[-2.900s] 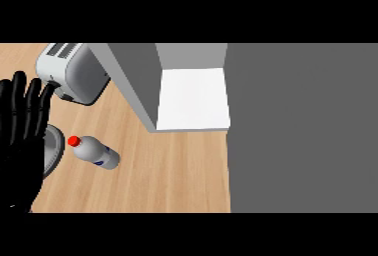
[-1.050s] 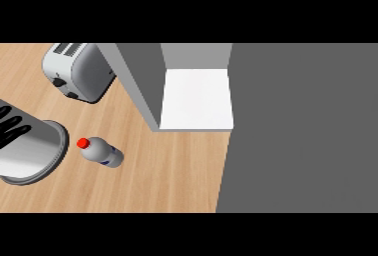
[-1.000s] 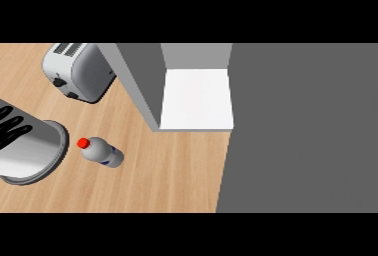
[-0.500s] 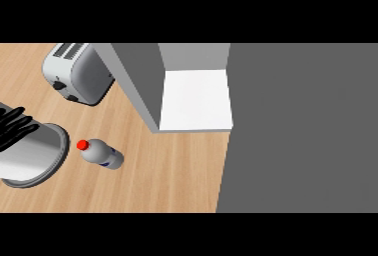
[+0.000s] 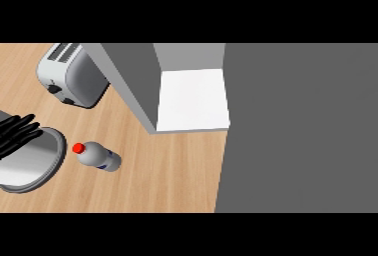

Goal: Pick up the bottled water, place it into the cabinet and close the cabinet

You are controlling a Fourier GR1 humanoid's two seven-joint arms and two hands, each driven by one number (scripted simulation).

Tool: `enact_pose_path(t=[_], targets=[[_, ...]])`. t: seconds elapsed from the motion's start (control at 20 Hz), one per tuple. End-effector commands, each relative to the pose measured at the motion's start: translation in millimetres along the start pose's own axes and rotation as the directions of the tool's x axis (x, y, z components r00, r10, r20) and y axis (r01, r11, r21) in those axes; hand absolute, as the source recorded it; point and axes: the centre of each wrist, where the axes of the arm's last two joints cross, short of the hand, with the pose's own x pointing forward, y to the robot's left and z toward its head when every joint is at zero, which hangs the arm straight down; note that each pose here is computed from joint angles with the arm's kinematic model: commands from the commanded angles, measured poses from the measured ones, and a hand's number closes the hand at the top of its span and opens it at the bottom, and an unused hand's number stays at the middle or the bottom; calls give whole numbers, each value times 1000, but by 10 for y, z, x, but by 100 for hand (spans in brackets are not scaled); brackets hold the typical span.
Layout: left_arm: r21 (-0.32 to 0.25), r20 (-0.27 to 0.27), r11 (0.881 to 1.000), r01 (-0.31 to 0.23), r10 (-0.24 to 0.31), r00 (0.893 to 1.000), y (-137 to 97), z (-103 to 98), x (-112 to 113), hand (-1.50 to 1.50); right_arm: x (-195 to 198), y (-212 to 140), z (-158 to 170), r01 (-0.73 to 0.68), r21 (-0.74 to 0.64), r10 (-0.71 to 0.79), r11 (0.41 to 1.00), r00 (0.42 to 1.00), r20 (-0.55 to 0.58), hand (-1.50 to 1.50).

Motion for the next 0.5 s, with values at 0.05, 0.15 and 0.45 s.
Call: enact_pose_path(t=[0.05, 0.15, 0.45], targets=[[19, -49, 979, -205, 206, 977, -105, -103, -684, -150, 95, 49, 70, 4, 2, -4, 1000, 999, 31, -150], [23, -49, 982, -185, 186, 981, -72, -116, -675, -150, 100, 29, 62, -1, 13, 0, 1000, 1000, 29, -150], [7, -54, 971, -240, 240, 969, -159, -321, -963, -150, 68, 46, 11, -12, -15, 12, 1000, 999, 29, -150]])
